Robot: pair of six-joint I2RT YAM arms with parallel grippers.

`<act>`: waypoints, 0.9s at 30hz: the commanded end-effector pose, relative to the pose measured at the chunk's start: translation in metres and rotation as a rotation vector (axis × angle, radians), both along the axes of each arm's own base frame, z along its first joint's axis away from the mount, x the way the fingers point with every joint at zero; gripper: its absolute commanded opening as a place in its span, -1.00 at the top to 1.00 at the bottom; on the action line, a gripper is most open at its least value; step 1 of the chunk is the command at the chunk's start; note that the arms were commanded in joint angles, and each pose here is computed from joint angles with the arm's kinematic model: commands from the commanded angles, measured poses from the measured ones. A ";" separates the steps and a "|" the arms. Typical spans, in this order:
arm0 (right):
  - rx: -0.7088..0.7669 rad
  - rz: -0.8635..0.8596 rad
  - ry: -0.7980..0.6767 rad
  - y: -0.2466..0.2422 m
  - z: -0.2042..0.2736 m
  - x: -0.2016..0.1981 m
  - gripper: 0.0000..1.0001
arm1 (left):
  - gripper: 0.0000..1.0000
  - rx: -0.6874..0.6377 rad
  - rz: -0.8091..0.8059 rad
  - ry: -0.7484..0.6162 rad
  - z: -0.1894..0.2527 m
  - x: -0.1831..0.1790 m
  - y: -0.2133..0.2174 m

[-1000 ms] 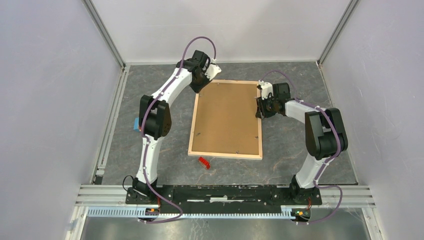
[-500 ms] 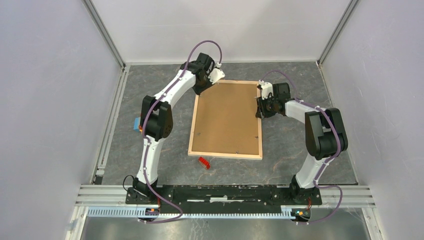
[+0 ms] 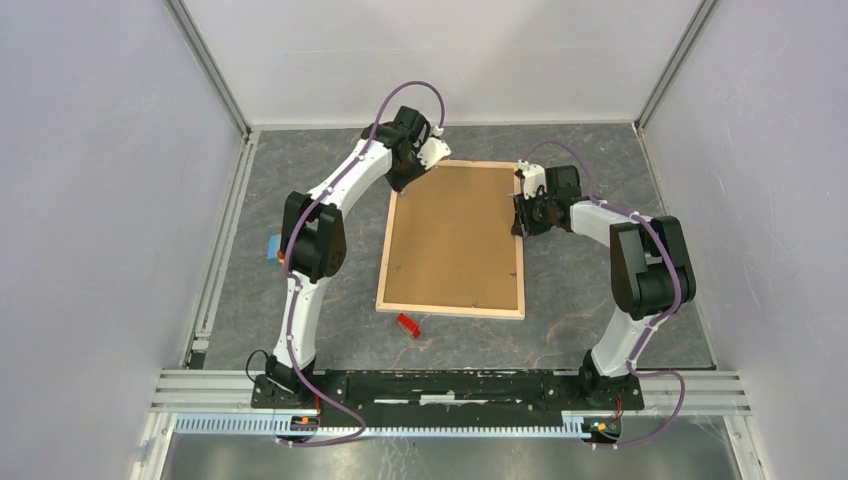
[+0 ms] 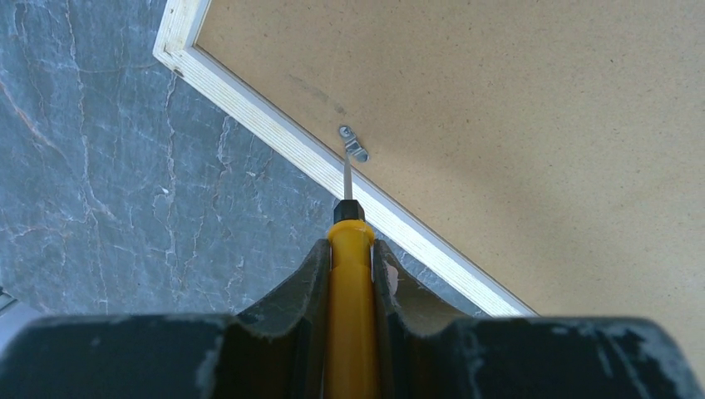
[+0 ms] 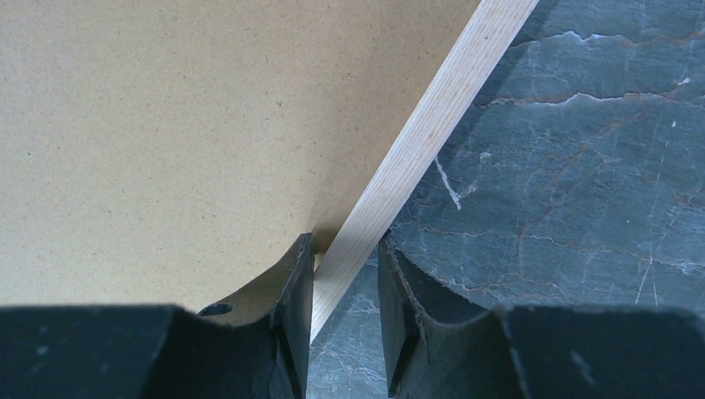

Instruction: Take the photo out of the frame

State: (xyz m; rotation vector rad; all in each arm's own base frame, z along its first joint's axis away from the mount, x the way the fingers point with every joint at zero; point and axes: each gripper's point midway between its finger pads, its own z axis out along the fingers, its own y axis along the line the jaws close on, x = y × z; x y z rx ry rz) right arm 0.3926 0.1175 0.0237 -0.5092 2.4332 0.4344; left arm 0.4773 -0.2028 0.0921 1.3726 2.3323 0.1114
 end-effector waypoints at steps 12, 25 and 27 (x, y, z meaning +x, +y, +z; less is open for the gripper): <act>0.026 0.072 0.153 0.014 -0.031 -0.041 0.29 | 0.96 -0.198 0.044 0.091 0.008 -0.022 -0.042; 0.023 0.069 0.150 0.013 -0.031 -0.040 0.28 | 0.96 -0.202 0.129 0.025 0.007 -0.004 -0.040; 0.022 0.068 0.149 0.013 -0.031 -0.040 0.29 | 0.96 -0.223 0.139 0.015 0.012 -0.002 -0.043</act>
